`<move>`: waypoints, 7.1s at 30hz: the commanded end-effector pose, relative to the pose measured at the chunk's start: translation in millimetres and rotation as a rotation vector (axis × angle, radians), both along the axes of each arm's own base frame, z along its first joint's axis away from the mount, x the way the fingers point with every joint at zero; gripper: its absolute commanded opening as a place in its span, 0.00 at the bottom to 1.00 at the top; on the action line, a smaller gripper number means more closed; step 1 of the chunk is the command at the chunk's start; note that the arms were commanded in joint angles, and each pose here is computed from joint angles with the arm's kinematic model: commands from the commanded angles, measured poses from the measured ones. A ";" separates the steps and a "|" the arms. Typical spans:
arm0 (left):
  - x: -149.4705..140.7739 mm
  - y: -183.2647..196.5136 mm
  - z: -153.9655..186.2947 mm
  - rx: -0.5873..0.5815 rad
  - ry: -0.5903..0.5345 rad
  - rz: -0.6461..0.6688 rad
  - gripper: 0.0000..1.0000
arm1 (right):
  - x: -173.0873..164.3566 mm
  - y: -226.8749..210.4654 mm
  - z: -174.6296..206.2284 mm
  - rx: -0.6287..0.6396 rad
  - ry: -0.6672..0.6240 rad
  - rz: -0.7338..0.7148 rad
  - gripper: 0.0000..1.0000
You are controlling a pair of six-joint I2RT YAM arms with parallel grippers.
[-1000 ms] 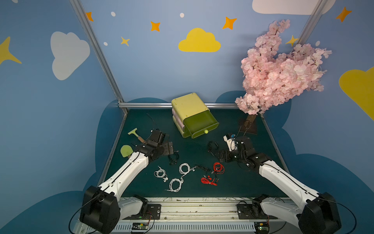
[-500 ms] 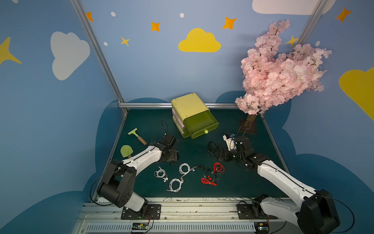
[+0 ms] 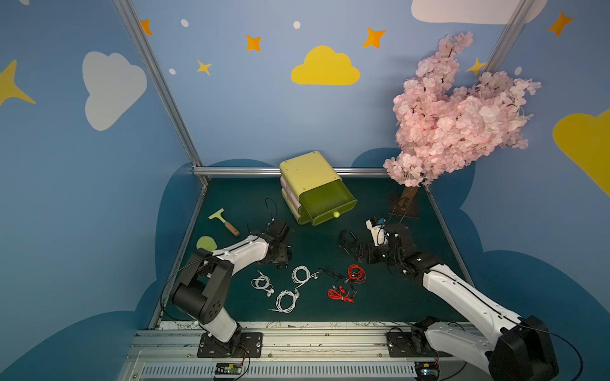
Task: Place the wired earphones into the drawer by color
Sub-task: Pick up the wired earphones from the center of the board, then place the wired earphones in the drawer, then pick up the wired earphones from the center of the board.
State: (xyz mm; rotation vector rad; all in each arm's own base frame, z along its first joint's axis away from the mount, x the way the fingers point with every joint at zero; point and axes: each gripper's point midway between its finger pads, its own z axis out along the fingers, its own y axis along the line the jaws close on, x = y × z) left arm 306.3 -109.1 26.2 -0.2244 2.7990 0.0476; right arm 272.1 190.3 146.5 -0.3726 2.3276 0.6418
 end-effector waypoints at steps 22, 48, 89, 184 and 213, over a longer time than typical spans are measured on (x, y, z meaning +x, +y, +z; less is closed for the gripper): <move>2.0 -2.0 -16.0 -0.019 0.029 0.016 0.42 | -2.6 -1.9 7.7 0.011 -0.027 -0.006 0.98; 8.2 9.8 45.2 -0.025 -0.133 0.053 0.06 | -7.3 -4.8 3.3 0.006 -0.023 -0.006 0.98; 153.5 -158.3 276.5 -0.349 -0.716 -0.372 0.03 | -10.3 -19.8 11.3 0.024 -0.096 -0.078 0.98; -28.5 -22.8 149.1 -0.338 -0.579 -0.089 1.00 | -55.2 103.1 -119.6 -0.321 0.010 0.418 0.42; -29.1 -20.7 149.7 -0.347 -0.582 -0.081 1.00 | -51.1 89.6 -45.0 -0.319 -0.095 0.373 0.09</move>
